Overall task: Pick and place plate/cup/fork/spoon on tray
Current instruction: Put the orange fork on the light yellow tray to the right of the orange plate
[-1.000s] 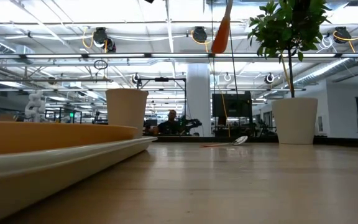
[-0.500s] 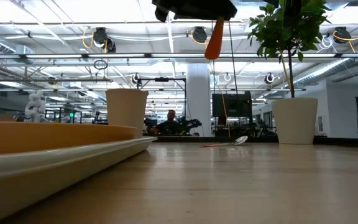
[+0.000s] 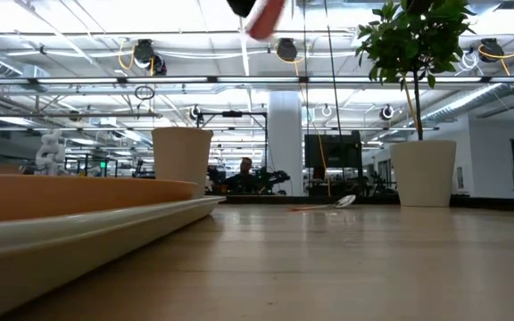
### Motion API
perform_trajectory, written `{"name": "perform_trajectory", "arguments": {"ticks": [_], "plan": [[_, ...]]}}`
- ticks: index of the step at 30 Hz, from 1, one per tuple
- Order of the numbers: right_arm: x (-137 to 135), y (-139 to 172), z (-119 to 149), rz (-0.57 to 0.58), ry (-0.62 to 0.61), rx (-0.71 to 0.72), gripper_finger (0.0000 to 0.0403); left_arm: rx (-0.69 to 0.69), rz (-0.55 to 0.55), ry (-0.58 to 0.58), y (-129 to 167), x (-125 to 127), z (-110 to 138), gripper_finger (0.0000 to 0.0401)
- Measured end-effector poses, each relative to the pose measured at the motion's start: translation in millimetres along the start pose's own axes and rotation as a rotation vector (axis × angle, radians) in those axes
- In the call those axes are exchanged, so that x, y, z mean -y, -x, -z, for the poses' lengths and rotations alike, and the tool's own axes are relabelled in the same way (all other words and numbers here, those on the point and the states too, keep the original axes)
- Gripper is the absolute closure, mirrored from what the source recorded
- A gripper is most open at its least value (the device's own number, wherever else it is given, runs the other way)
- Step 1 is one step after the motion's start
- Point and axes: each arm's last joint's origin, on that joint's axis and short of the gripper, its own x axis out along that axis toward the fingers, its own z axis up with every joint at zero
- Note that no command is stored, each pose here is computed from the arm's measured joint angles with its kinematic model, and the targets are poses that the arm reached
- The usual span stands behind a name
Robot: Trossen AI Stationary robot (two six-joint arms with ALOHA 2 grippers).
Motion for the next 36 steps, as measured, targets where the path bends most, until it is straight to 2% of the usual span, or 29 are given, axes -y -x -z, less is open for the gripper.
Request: {"name": "perform_trajectory", "arguments": {"ticks": [4,10,15,20,23,25,29,32,34,36], "plan": [[5,-4,-4,-0.157,-0.060,-0.085,0.0290,-0.046,0.179,-0.017,-2,1,6,0.0396],[12,-5,-1,-0.339,-0.047,-0.235,0.0233,-0.087,0.316,-0.016,-20,-2,23,0.0394],[7,-1,1,-0.380,0.037,-0.256,0.0219,-0.100,0.487,-0.027,-31,-1,34,0.0396],[5,2,0,-0.390,0.057,-0.249,0.0220,-0.125,0.669,0.006,-39,-1,45,0.0392],[-5,1,-5,-0.388,0.131,-0.263,0.0222,-0.153,0.772,0.062,-44,-3,53,0.0387],[-14,0,-11,-0.361,0.191,-0.313,0.0222,-0.217,0.829,0.144,-44,-5,59,0.0390],[-38,-2,-31,-0.314,0.346,-0.427,0.0222,-0.370,0.823,0.334,-41,-12,68,0.0395],[-50,-3,-43,-0.245,0.371,-0.476,0.0222,-0.461,0.796,0.494,-38,-16,70,0.0387],[-58,-4,-49,-0.247,0.377,-0.483,0.0222,-0.480,0.796,0.543,-37,-17,69,0.0386],[-66,-3,-45,-0.276,0.439,-0.498,0.0222,-0.488,0.851,0.550,-36,-14,69,0.0392]]}}
